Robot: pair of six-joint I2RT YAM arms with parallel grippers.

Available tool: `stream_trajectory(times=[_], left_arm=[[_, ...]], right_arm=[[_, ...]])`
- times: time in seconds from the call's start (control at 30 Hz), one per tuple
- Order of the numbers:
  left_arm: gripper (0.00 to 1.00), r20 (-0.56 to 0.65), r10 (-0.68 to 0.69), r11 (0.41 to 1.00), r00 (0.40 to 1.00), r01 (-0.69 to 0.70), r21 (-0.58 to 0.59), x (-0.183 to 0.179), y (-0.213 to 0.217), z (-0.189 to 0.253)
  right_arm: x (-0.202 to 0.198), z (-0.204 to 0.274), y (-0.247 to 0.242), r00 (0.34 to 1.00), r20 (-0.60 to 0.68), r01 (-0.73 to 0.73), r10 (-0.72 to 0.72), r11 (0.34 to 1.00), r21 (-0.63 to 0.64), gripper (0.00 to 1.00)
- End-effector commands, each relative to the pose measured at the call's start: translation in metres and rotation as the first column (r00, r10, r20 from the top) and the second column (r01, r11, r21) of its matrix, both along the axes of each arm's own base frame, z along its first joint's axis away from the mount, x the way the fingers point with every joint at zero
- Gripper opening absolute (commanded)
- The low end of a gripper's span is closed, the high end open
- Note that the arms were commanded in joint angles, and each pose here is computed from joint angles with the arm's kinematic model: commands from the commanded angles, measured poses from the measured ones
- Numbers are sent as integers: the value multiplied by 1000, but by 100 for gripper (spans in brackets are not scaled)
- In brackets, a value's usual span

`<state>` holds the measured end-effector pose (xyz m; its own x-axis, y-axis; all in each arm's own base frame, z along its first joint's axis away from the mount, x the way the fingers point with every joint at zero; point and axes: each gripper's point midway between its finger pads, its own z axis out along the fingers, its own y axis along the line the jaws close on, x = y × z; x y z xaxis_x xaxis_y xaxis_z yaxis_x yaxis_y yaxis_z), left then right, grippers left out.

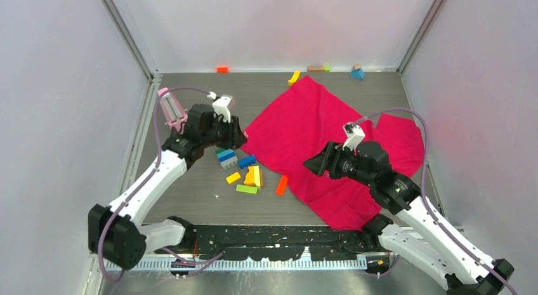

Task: Pin the brooch onto the clothing

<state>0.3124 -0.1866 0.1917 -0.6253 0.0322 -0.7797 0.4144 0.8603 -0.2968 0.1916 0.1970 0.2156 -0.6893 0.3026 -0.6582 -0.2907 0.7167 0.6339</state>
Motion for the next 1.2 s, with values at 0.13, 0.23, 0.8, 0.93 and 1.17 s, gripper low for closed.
stream_trajectory(times=[0.13,0.23,0.8,0.93,1.17], left_arm=[[27,-6,-461,835,887,432,-341,-103,-53,31],[27,-22,-578,741,816,514,-432,-126,-63,41],[23,58,-830,389,555,651,-652,-192,-84,85],[22,59,-822,400,567,647,-649,-189,-86,85],[21,40,-815,415,578,631,-655,-184,-88,81]], right_arm=[[-1,30,32,995,-8,-95,98,980,177,66],[-6,38,57,980,-36,-178,196,940,291,63],[-65,84,90,756,423,-616,499,762,200,66],[-66,81,93,765,404,-607,501,771,194,55],[-67,78,110,788,411,-573,458,790,219,50]])
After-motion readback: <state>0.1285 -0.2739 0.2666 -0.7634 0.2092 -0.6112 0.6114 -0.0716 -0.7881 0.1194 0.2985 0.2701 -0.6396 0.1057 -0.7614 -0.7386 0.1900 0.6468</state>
